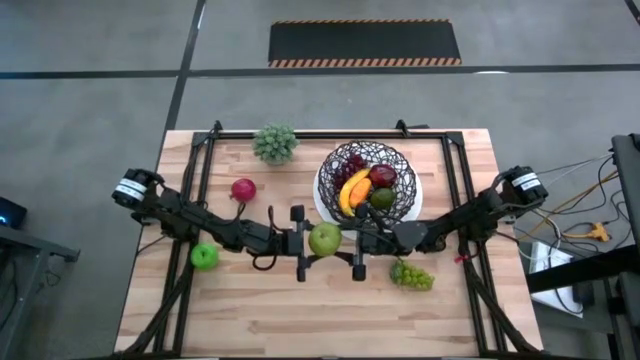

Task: Build produce basket
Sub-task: Put the green pear into the black wire basket

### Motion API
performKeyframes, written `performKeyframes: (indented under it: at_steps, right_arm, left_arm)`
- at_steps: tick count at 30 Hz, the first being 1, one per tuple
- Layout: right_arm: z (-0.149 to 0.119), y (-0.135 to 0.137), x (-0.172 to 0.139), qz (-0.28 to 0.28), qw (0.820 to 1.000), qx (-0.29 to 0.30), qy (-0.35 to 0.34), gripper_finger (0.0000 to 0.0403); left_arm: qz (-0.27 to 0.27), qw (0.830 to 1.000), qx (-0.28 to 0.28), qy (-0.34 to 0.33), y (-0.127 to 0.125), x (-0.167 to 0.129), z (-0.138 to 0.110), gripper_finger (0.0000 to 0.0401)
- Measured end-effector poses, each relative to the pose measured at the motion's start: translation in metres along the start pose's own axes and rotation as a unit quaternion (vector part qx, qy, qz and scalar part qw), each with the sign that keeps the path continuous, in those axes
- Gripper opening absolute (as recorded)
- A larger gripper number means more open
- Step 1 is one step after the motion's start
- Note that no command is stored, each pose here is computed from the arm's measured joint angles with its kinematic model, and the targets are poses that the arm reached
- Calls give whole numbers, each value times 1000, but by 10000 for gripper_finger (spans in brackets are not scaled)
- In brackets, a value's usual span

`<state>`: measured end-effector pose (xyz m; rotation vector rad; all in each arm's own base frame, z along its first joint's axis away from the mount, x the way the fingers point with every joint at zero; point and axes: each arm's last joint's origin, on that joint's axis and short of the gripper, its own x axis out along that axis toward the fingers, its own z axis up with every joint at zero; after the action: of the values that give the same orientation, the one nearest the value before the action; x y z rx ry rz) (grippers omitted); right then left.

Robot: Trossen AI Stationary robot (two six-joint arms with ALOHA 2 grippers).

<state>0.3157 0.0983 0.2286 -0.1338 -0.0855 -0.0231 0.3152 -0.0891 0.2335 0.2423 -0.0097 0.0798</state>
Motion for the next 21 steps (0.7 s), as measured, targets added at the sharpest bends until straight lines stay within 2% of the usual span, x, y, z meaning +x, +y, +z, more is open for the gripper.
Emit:
performKeyframes:
  at_steps: [9, 16, 21]
  right_arm:
    - [-2, 0, 1, 4, 1000, -5, 10, 230]
    - [5, -2, -2, -3, 1000, -3, 5, 225]
    - [12, -4, -7, -16, 999, -4, 27, 225]
  left_arm:
    - [-8, 999, 15, 27, 3, -10, -5, 247]
    - [74, 991, 38, 101, 18, -29, -1, 248]
    - [85, 985, 59, 139, 26, -43, 1, 248]
